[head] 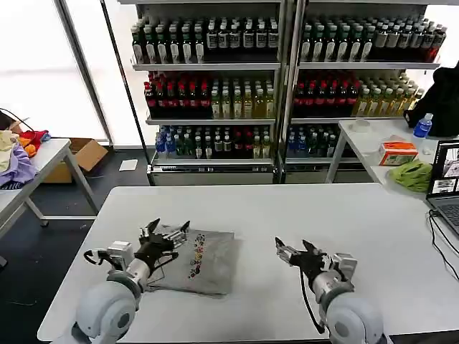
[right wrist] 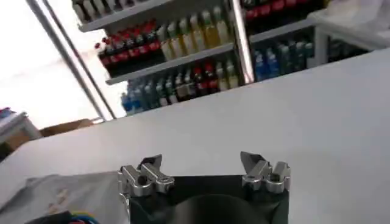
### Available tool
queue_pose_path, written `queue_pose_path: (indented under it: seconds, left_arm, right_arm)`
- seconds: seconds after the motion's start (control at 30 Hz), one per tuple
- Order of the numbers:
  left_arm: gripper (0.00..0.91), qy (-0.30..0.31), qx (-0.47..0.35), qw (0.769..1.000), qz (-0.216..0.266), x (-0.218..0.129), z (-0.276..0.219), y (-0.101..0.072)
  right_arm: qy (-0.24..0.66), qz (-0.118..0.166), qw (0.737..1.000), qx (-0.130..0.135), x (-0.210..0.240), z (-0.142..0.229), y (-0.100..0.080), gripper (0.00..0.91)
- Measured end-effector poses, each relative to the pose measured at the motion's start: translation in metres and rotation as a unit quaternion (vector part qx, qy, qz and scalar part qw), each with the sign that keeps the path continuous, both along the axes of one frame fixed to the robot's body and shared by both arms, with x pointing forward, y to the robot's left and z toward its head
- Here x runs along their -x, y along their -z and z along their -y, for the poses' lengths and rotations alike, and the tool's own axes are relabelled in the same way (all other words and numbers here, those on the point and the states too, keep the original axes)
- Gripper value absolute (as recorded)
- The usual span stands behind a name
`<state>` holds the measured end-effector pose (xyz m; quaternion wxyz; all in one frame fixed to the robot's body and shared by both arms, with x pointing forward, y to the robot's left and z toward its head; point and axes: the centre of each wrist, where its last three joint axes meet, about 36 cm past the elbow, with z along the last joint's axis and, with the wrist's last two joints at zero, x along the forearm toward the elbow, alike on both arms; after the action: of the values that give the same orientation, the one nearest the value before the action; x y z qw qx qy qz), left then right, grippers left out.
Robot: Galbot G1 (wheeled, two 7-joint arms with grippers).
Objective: Fold and organize the clothes.
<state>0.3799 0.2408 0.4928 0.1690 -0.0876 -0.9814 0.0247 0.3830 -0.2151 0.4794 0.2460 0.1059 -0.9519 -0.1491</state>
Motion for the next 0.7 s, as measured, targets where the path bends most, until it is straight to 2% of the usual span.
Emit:
queue_pose_path:
  seconds: [0.23,0.47,0.7]
  left_arm:
    - [0.907,-0.038,-0.014,0.999,-0.002,0.005,-0.022,-0.002]
    - [0.907,-0.067,-0.023,0.997,-0.008,0.010,-0.038,0.001]
    - [0.907,-0.088,-0.029,0.996,-0.009,0.010,-0.051,0.001]
  right_arm:
    - [-0.052,-0.036,0.997,-0.036,-0.039,-0.020,0.002,0.907]
    - [-0.080,-0.072,0.993,-0.049,-0.059,-0.050,0.017,0.907]
    - [-0.097,-0.093,0.989,-0.055,-0.073,-0.079,0.030,0.907]
